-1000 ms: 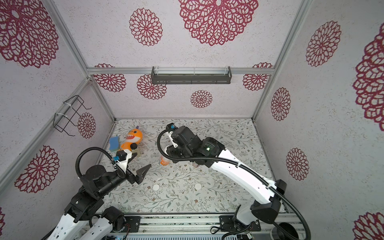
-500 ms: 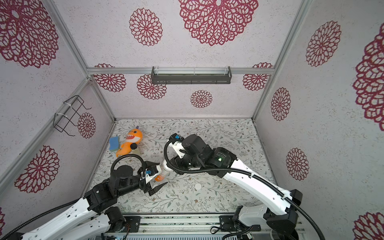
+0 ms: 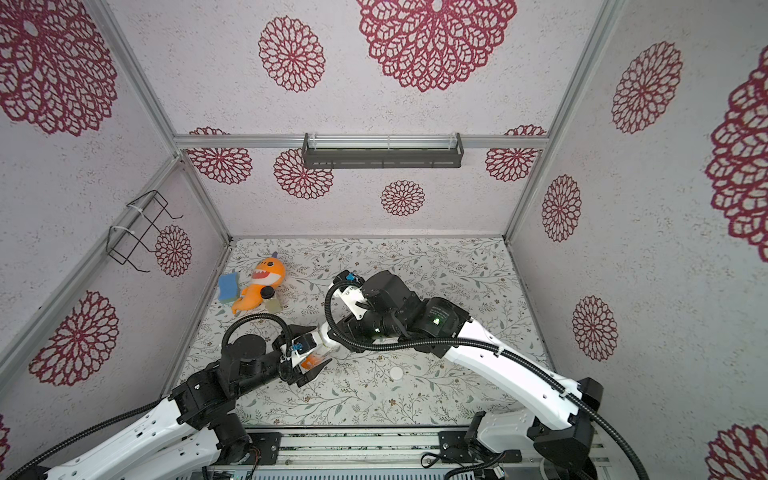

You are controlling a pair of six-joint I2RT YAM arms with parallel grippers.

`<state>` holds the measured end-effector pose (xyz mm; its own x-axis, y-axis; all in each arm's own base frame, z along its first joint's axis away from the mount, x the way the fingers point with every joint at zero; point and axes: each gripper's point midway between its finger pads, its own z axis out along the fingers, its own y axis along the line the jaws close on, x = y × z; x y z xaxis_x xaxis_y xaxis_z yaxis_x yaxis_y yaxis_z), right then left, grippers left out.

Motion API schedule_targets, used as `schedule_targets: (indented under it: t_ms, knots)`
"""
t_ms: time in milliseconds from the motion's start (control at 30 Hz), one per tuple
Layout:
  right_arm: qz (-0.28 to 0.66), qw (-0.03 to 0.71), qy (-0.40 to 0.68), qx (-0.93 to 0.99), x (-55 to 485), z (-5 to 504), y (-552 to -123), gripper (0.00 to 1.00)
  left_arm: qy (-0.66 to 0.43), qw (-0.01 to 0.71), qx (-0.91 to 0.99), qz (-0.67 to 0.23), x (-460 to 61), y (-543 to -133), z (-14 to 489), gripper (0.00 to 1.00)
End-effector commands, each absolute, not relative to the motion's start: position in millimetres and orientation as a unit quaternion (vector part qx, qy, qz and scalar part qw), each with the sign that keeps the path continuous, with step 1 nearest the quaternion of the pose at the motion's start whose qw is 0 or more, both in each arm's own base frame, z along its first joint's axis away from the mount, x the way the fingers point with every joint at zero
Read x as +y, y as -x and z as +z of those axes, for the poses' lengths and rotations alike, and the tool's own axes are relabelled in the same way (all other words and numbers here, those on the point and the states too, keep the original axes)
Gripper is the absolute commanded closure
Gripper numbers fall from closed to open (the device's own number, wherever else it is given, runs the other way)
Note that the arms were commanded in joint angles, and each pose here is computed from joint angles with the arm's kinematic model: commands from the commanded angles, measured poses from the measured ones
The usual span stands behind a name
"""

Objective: Screw on the bottle caps
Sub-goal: Pass the plastic bottle.

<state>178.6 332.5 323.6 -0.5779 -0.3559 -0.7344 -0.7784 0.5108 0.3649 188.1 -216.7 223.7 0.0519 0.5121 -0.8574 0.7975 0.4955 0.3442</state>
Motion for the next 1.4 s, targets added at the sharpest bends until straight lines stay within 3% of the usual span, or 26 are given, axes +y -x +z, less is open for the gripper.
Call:
schedule_targets:
  t_ms: [0,267,1233,1367]
  knots:
    - [0.367,0.32,0.358,0.797,336.3,338.4,-176.4,0.56,-0.489,0.556,0.657,-0.141,-221.6,-184.7,231.2,0.19]
    - [0.369,0.316,0.358,0.797,340.1,338.8,-177.3,0.56,-0.487,0.558,0.656,-0.142,-220.4,-183.8,231.9,0.3]
    - [0.377,0.313,0.363,0.793,348.2,336.2,-175.5,0.53,-0.486,0.558,0.654,-0.157,-220.2,-178.4,233.8,0.49]
    - [0.379,0.316,0.363,0.79,348.2,337.7,-174.8,0.46,-0.485,0.559,0.654,-0.157,-220.0,-178.3,234.5,0.5]
